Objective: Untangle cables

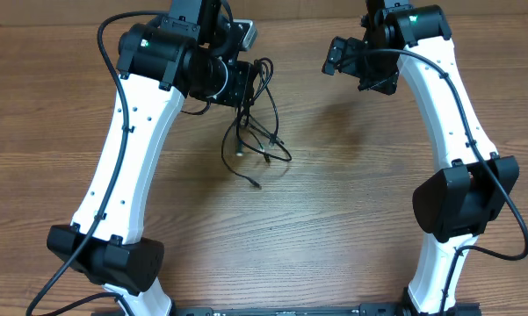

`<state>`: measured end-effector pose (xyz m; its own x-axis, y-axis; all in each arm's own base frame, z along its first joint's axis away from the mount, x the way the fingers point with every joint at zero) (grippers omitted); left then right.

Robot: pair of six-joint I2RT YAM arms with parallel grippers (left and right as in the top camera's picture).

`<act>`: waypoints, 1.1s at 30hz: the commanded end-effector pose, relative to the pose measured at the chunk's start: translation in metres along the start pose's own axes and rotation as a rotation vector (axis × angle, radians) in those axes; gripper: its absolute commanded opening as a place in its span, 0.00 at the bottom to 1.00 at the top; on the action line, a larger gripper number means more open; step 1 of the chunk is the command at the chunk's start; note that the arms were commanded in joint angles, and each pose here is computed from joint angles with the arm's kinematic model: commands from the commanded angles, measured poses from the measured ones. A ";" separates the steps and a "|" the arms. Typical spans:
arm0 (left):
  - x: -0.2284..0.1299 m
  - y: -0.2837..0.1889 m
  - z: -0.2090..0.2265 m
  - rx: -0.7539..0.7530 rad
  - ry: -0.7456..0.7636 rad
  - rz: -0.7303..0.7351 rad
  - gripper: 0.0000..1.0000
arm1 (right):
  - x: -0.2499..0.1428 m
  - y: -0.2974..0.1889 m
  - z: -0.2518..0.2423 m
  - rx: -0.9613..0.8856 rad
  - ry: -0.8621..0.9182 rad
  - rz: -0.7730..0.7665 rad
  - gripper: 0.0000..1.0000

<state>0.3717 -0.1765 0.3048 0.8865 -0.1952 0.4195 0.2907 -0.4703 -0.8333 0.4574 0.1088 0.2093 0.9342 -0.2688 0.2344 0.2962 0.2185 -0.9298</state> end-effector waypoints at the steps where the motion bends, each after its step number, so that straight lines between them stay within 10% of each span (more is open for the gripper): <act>1: 0.002 -0.014 -0.005 0.003 0.021 -0.039 0.04 | 0.001 -0.004 0.002 -0.001 -0.010 -0.016 1.00; 33: -0.004 -0.014 -0.001 0.028 0.016 -0.016 0.04 | 0.001 -0.004 0.002 -0.001 -0.010 -0.016 1.00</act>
<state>0.3699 -0.1722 0.3018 0.8911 -0.2025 0.4060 0.2865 -0.4428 -0.8496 0.4575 0.1087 0.2093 0.9341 -0.2691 0.2344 0.2962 0.2184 -0.9298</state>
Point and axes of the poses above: each gripper's point midway between its finger pads, its own y axis out along the fingers, its own z axis along the line the jaws close on, x = y × z, the point moved 3 cm from there along -y, back along the fingers
